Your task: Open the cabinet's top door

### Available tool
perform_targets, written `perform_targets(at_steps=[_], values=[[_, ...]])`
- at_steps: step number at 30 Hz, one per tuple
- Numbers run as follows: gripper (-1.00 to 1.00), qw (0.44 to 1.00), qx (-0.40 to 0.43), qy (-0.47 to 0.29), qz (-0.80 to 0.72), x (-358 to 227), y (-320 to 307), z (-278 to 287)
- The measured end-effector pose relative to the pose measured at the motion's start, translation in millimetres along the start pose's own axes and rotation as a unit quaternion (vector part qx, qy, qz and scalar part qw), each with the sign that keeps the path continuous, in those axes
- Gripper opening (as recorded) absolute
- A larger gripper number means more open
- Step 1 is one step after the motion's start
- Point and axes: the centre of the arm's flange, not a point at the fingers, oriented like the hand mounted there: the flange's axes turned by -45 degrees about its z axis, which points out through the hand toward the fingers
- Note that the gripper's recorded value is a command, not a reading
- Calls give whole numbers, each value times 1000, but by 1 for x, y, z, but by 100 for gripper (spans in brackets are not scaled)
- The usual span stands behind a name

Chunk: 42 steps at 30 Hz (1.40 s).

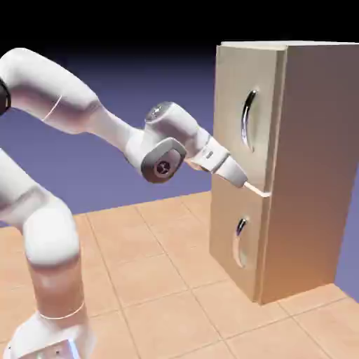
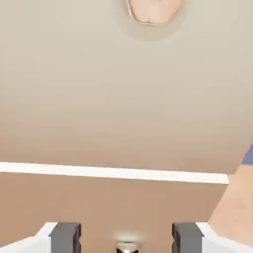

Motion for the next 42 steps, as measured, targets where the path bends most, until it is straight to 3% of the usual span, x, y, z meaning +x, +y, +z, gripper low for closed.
perform_targets(at_steps=[21, 42], values=[[0, 994, -15, 102, -26, 24, -36, -59], [0, 968, -19, 251, -11, 18, -17, -88]])
